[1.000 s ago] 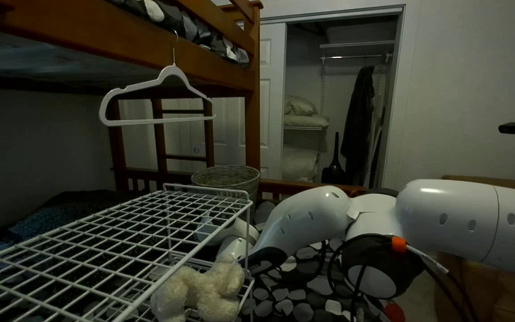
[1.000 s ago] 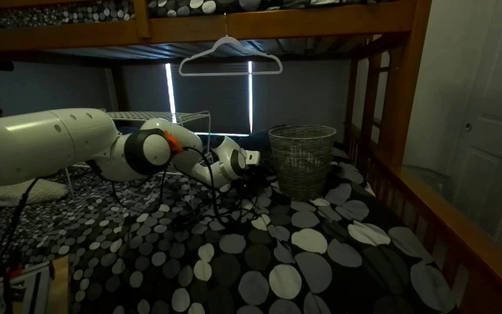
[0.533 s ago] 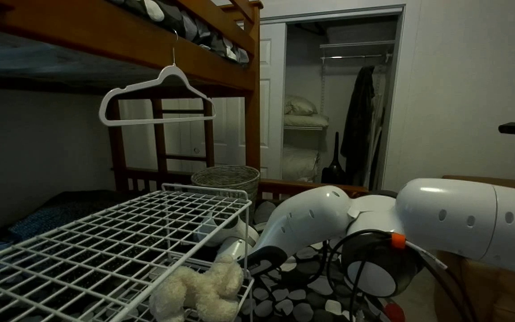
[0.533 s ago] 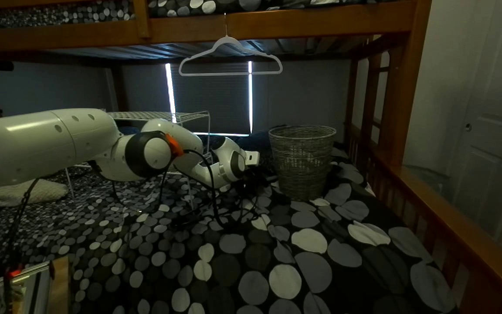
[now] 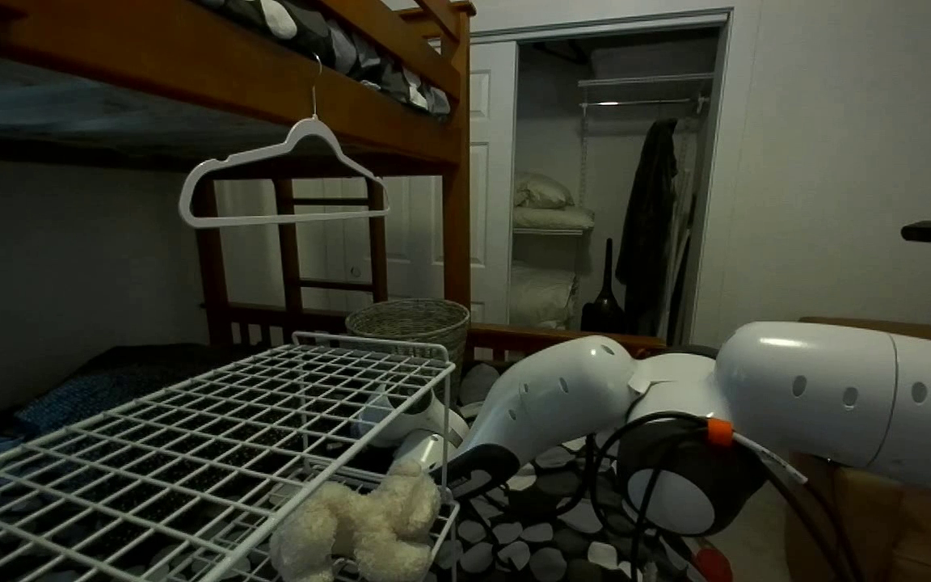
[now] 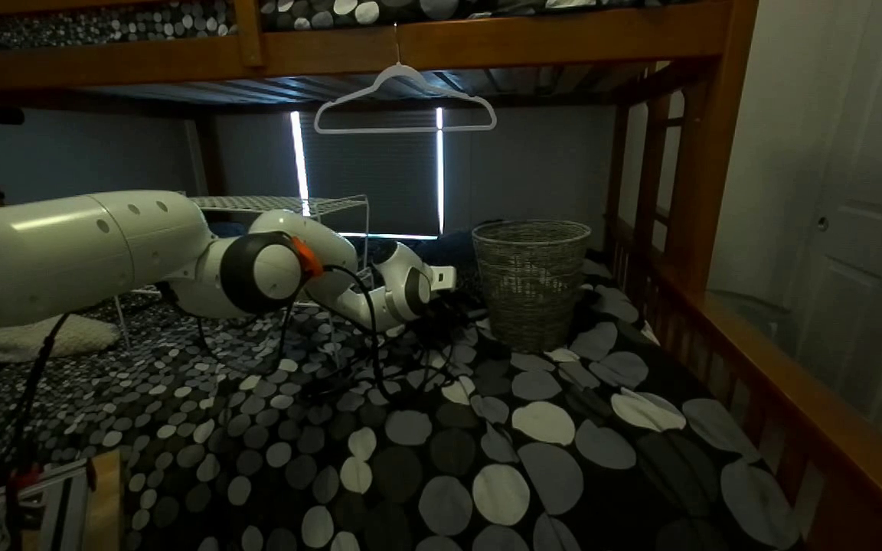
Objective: Pull the rolling brush backward on the bed
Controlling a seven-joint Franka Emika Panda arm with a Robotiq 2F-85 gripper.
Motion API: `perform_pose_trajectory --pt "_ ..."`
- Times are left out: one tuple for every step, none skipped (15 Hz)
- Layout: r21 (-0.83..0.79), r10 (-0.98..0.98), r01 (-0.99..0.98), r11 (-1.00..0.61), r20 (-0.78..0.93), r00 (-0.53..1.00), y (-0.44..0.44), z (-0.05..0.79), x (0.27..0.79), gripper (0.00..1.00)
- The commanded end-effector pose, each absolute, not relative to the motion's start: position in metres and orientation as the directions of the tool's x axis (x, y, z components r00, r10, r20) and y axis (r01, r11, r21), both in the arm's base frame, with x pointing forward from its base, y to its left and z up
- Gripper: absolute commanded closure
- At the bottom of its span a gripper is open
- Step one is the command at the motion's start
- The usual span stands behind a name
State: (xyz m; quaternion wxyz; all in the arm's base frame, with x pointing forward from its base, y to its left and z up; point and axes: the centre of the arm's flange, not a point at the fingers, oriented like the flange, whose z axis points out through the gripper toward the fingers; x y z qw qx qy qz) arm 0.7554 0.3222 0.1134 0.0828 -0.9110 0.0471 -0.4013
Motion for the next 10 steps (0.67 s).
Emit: perform_pose_trajectory --pt "-0.164 -0.114 0.006 -0.986 0.712 0.693 0.347 0.08 0.795 0.9" --pt "-0.163 -0.113 0.006 -0.987 0.709 0.696 0.346 0.081 0.795 0.97" --pt "-0.161 -0.113 0.003 -0.987 0.706 0.699 0.346 0.082 0.795 0.97" --pt "-0.159 -0.111 0.004 -0.987 0.706 0.7 0.346 0.083 0.794 0.94" --pt "-0.158 -0.113 -0.001 -0.987 0.7 0.705 0.346 0.086 0.794 0.94" --pt "-0.157 -0.115 -0.007 -0.988 0.69 0.715 0.346 0.089 0.792 0.94" --pt "-0.154 -0.116 -0.015 -0.988 0.676 0.728 0.345 0.092 0.791 0.94" --pt "-0.148 -0.118 -0.027 -0.989 0.65 0.751 0.345 0.095 0.788 0.94" --pt "-0.133 -0.111 -0.035 -0.991 0.625 0.772 0.344 0.098 0.784 0.94" --pt "-0.12 -0.102 -0.036 -0.992 0.6 0.794 0.343 0.101 0.782 0.94"
